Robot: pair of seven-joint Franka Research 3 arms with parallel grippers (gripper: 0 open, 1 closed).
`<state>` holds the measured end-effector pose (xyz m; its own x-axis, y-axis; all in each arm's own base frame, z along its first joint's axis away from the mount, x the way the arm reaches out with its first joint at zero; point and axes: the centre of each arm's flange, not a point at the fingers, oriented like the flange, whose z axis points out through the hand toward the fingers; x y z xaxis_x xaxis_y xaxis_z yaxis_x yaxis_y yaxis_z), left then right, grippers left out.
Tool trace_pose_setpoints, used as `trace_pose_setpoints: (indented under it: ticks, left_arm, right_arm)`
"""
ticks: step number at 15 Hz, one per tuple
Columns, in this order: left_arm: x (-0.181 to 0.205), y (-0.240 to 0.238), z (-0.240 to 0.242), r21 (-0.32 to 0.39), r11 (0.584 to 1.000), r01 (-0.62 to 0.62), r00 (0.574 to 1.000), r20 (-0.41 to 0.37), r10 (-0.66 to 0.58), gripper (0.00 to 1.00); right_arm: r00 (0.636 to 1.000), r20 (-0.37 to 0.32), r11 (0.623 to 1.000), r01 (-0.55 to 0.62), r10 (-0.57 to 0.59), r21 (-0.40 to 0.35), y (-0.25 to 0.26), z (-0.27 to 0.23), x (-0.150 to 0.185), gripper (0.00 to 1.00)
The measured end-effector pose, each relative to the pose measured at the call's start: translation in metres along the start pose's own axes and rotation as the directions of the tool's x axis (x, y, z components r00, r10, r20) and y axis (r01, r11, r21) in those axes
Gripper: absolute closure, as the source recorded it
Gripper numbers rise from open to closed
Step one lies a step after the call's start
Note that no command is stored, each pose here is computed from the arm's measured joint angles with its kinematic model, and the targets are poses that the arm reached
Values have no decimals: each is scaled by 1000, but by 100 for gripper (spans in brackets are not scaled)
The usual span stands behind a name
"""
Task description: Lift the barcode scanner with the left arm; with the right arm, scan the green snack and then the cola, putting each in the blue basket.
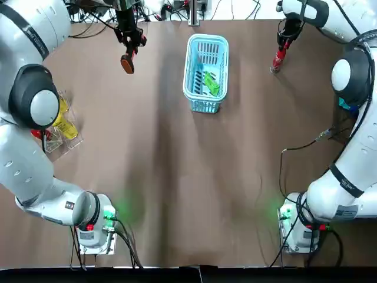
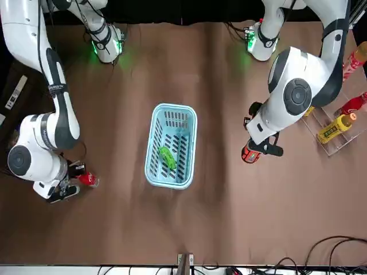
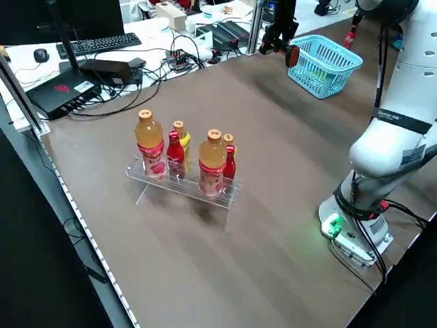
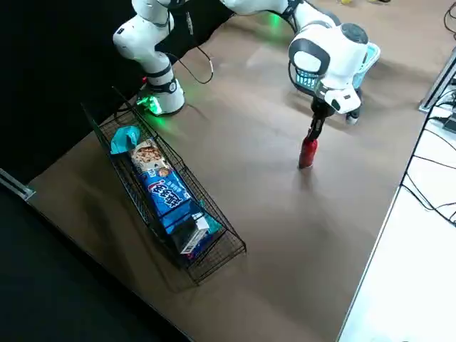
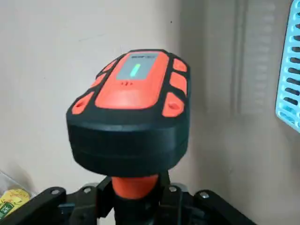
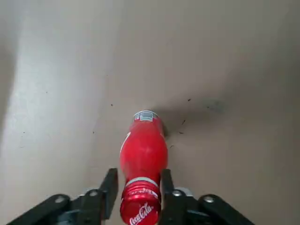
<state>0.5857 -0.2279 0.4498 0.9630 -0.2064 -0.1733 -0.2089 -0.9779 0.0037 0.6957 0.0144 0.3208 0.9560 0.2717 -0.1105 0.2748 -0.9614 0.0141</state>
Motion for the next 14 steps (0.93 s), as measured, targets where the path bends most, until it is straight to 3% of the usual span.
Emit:
trace_pose_setpoints:
  ticks: [1, 2, 8, 11, 14]
  left_arm:
    - [0, 0, 0, 0, 1000, 0, 1000, 0, 0, 65]
    - [0, 0, 0, 0, 1000, 0, 1000, 0, 0, 65]
    - [0, 0, 0, 0, 1000, 0, 1000, 0, 0, 65]
    - [0, -1, 0, -1, 1000, 2, 1000, -1, -2, 65]
    - [0, -2, -3, -34, 999, 19, 1000, -1, -19, 65]
  right_arm:
    - [1000, -1, 1000, -2, 2, 2, 1, 0, 0, 58]
    - [1000, -2, 1000, -3, 3, 1, 1, 0, 0, 67]
    - [1000, 14, 1000, 22, -22, 13, -1, -1, -2, 67]
    - [992, 69, 992, 96, -101, 85, -11, -22, -13, 67]
    - [979, 67, 970, 181, -194, 165, -30, -66, -26, 67]
